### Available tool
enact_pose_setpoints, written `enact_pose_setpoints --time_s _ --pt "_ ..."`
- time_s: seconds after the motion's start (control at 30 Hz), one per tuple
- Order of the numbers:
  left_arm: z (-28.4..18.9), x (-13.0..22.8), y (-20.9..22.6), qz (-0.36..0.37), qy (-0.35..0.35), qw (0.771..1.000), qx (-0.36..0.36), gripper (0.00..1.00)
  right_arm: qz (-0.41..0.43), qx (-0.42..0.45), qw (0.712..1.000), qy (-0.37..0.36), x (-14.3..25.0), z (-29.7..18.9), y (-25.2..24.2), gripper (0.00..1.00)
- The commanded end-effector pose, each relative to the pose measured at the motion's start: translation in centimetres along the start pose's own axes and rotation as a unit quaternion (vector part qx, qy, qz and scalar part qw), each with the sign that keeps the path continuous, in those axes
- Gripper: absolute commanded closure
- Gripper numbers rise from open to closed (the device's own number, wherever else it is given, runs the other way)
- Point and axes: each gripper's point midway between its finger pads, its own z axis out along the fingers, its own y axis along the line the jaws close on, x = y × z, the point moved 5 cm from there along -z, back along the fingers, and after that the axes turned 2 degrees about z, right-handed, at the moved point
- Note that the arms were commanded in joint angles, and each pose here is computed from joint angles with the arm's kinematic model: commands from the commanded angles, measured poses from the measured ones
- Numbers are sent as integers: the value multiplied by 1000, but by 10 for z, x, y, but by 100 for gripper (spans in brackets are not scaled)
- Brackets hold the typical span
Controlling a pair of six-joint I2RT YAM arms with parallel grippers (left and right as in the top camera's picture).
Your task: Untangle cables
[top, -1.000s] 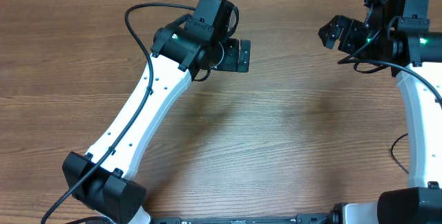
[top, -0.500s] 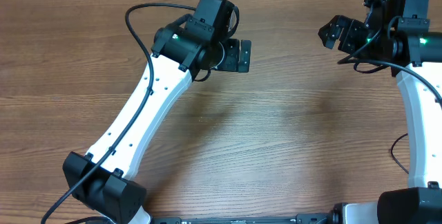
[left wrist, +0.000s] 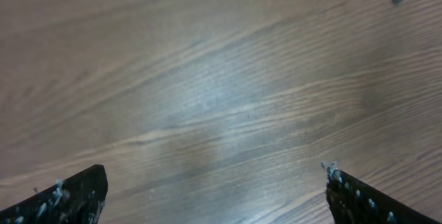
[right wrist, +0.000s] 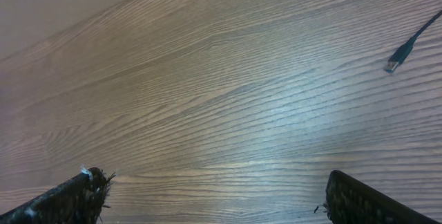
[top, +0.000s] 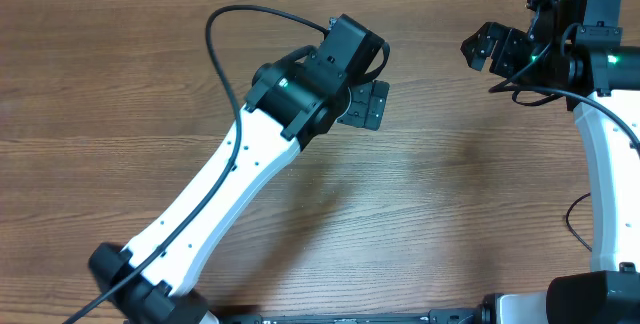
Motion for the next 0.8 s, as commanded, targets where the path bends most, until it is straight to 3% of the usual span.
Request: enact_pose_setpoints --time_s 0.0,0.23,0.5,0.77 --pt "-20 -4 10 11 -35 999 -20 0 -2 -2 1000 -7 -2 -3 2 0" --pt "-16 17 17 21 -87 996 -5 0 -2 -2 1000 -7 -2 -3 2 0" --pt "-15 62 48 -17 -191 981 17 1 -2 -2 1000 -7 -2 -3 2 0" --pt "-20 103 85 -60 -344 935 62 0 -2 -2 1000 -7 -2 -3 2 0"
